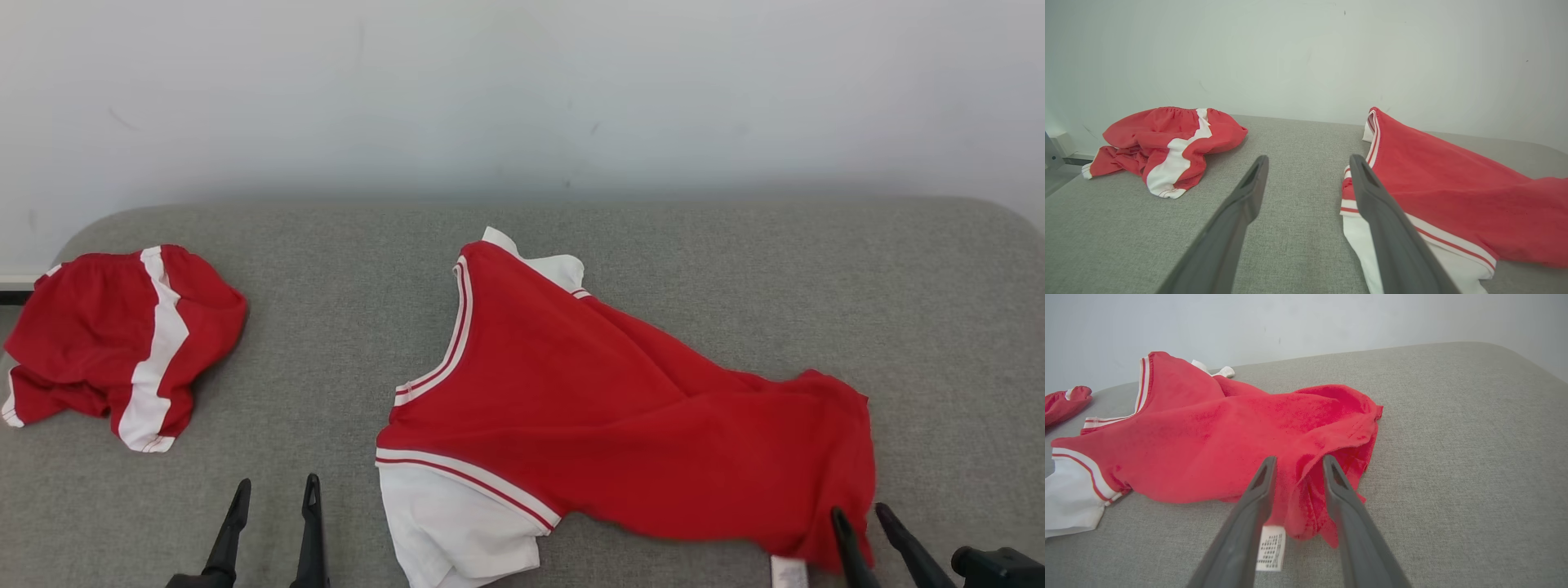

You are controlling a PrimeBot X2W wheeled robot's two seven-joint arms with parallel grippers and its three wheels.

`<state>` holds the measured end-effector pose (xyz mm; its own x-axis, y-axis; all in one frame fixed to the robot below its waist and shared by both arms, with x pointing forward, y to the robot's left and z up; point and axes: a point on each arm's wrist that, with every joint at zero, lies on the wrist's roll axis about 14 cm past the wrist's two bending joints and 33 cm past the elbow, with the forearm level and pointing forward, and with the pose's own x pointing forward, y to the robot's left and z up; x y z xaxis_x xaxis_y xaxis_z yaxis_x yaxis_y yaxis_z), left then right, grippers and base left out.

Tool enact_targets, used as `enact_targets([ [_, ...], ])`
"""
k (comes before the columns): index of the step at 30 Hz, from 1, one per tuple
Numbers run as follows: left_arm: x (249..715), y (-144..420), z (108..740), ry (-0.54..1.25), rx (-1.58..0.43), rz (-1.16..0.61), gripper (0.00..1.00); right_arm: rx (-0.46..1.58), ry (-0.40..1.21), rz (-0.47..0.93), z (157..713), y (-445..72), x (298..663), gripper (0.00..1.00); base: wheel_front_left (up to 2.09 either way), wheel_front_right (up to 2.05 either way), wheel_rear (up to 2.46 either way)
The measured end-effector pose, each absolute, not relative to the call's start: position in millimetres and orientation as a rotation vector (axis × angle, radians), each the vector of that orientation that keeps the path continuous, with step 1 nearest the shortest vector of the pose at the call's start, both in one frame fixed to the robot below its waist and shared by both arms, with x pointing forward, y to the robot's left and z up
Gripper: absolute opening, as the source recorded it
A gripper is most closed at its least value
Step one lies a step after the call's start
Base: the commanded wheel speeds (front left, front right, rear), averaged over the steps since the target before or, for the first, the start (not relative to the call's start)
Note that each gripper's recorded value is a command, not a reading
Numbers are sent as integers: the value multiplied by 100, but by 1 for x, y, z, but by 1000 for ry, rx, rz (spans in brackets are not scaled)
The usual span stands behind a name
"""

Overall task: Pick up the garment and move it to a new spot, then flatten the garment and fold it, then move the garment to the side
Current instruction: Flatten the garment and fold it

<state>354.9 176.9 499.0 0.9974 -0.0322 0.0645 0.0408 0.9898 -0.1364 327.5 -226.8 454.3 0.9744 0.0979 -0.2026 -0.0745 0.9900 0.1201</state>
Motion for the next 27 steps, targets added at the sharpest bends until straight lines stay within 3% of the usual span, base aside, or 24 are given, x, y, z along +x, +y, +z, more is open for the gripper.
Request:
enact_targets([
  [10,352,180,502,-73,-135,-29,100,89,204,30,455,-244,327,100,0,0,0],
  [22,349,185,501,-71,-125,-18,100,70,356,-11,418,-256,334,100,0,0,0],
  [23,349,185,501,-70,-124,-16,100,77,365,-9,414,-254,335,90,0,0,0],
  [24,348,186,501,-70,-123,-14,100,86,377,-7,410,-252,336,69,0,0,0],
  [25,348,187,501,-69,-123,-12,100,94,388,-6,407,-251,336,30,0,0,0],
  [26,348,187,500,-68,-123,-10,100,100,398,-3,403,-249,337,7,0,0,0],
  [27,348,188,500,-67,-122,-9,100,101,404,2,401,-247,338,0,0,0,0],
])
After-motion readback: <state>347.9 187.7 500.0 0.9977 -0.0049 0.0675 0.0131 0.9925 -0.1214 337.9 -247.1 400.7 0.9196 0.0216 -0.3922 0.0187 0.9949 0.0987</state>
